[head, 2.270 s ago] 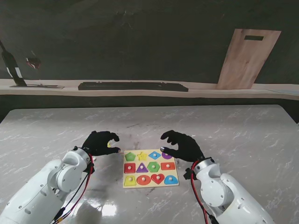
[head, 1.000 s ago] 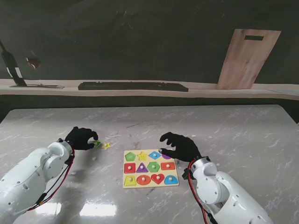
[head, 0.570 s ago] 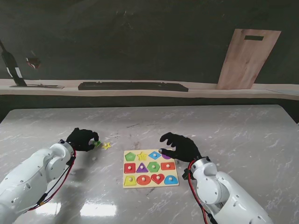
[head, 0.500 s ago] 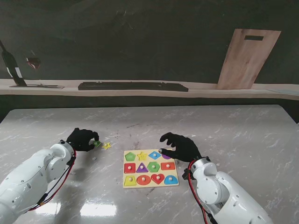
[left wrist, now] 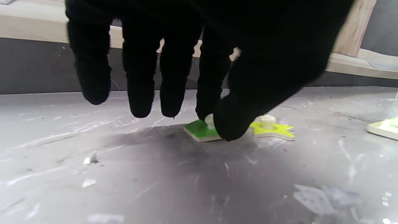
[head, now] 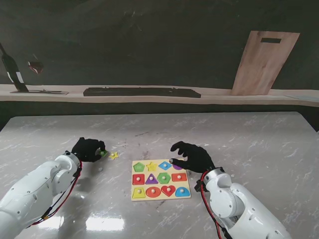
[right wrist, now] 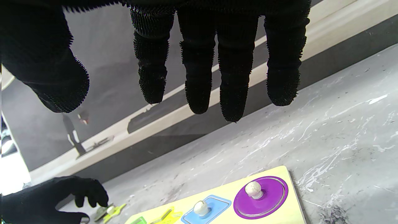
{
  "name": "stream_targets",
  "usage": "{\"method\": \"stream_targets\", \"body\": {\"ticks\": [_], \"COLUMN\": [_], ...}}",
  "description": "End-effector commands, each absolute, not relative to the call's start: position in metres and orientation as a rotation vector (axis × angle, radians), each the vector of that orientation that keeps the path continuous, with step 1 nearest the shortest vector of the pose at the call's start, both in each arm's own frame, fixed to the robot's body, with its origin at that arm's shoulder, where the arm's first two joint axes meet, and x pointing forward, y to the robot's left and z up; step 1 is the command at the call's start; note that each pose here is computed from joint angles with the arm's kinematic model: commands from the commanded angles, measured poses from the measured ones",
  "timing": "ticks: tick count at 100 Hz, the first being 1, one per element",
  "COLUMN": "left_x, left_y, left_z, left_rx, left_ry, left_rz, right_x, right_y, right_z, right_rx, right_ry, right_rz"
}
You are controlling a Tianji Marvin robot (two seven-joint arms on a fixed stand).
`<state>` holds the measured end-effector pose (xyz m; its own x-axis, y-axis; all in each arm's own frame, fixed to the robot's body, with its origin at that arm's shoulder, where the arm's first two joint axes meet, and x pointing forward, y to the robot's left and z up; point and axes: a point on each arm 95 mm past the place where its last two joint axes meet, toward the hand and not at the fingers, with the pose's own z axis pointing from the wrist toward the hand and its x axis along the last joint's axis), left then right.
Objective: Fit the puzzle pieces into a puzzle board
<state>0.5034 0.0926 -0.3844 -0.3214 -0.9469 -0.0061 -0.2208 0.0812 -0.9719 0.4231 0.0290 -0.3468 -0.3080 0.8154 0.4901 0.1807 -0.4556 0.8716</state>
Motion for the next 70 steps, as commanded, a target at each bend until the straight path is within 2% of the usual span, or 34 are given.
{"method": "stream_targets", "body": {"ticks": [1,70], "left_x": [0.5047,0.5071], "left_y": [0.0906,0.0878], "left_z": [-0.3854,-0.3889], "left_rx": [-1.177,-1.163], "left_ry": [1.640,1.613], "left_rz": [-1.297,-1.322], "right_x": [0.4207,0.4215], "right_y": [0.0308,0.0307], "right_z": [-0.3478,-0.3486], "right_rx": [1.468,1.465], "right_ry": [1.276,1.285], "right_rz": [1.814,1.806]}}
